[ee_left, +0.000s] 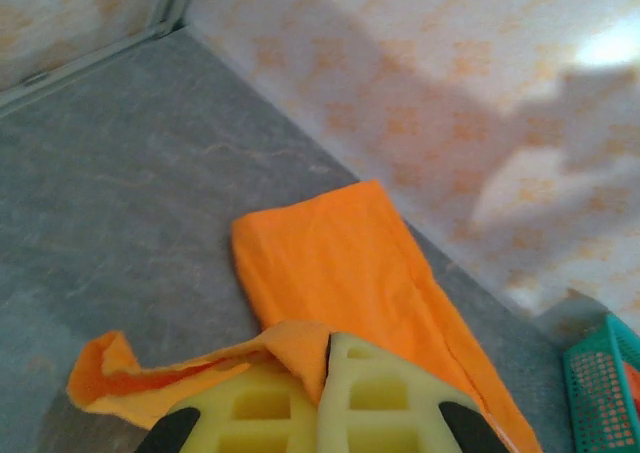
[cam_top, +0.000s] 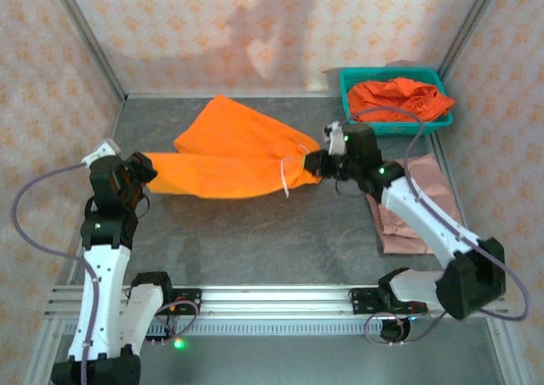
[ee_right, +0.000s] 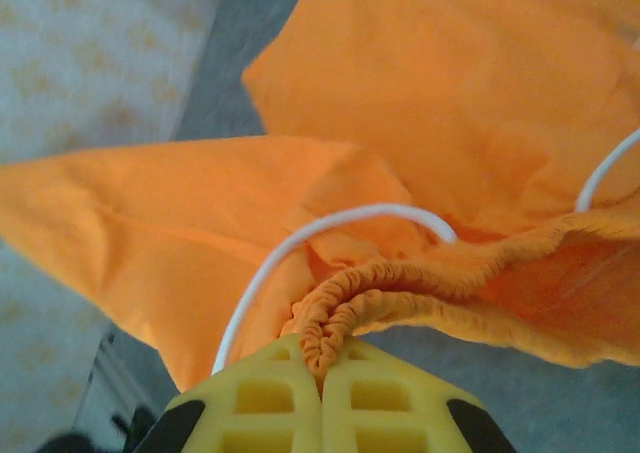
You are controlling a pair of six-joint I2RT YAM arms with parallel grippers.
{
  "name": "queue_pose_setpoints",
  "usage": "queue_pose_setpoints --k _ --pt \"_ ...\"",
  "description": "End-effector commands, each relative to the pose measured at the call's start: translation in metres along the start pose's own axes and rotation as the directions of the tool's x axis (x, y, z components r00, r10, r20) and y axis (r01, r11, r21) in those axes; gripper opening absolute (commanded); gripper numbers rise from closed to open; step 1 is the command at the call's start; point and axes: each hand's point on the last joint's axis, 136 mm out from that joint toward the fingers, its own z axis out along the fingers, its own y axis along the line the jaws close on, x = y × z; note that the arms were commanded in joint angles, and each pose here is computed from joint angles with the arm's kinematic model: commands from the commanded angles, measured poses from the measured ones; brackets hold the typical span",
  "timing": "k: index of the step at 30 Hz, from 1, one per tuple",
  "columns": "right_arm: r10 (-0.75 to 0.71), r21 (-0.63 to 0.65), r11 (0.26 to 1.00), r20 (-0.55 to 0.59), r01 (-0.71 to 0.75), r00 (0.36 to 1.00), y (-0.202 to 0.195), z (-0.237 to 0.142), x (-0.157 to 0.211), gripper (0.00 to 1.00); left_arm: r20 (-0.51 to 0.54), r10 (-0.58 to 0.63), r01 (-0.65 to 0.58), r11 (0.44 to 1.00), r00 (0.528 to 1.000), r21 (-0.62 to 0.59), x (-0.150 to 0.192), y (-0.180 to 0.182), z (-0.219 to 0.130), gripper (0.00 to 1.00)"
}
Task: Fold and stack the shorts
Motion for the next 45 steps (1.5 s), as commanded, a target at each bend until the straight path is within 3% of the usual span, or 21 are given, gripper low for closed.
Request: queue_pose_setpoints --k 1,8,12,21,30,38,45 --pt "0.03 0.008 1.0 0.055 -0.03 0.998 0.004 -0.009 0.021 0.0 0.043 -0.046 0.05 0.995 0.998 -0.091 0.002 0.023 -0.006 0.0" --pt "0.248 0.157 0.96 -0.104 -0.23 0.963 -0.035 0.005 0.114 0.0 0.03 -0.023 0.028 0.977 0.999 -0.209 0.007 0.045 -0.013 0.0" --pt "0.323 0.213 0.933 -0.142 -0.289 0.936 -0.045 0.009 0.133 0.0 0.062 -0.012 0.023 0.984 0.998 -0.174 -0.006 0.033 -0.013 0.0" --pt "0.363 0.344 0.876 -0.008 -0.338 0.932 -0.039 -0.006 0.084 0.0 0.098 0.074 -0.062 0.99 0.992 -0.123 -0.067 -0.022 0.004 0.0" --pt "0.497 0.37 0.792 0.072 -0.486 0.865 -0.053 -0.001 0.057 0.0 -0.003 0.138 -0.138 0.987 0.99 -0.084 -0.094 -0.068 0.07 0.0" --pt "0.561 0.338 0.741 0.164 -0.58 0.812 -0.07 -0.006 0.032 0.0 -0.098 0.169 -0.176 0.982 0.981 -0.071 -0.097 -0.096 0.132 0.0" --pt "0.601 0.331 0.692 0.227 -0.641 0.766 -0.088 -0.004 0.027 0.0 -0.211 0.174 -0.194 0.978 0.962 -0.082 -0.079 -0.111 0.187 0.0"
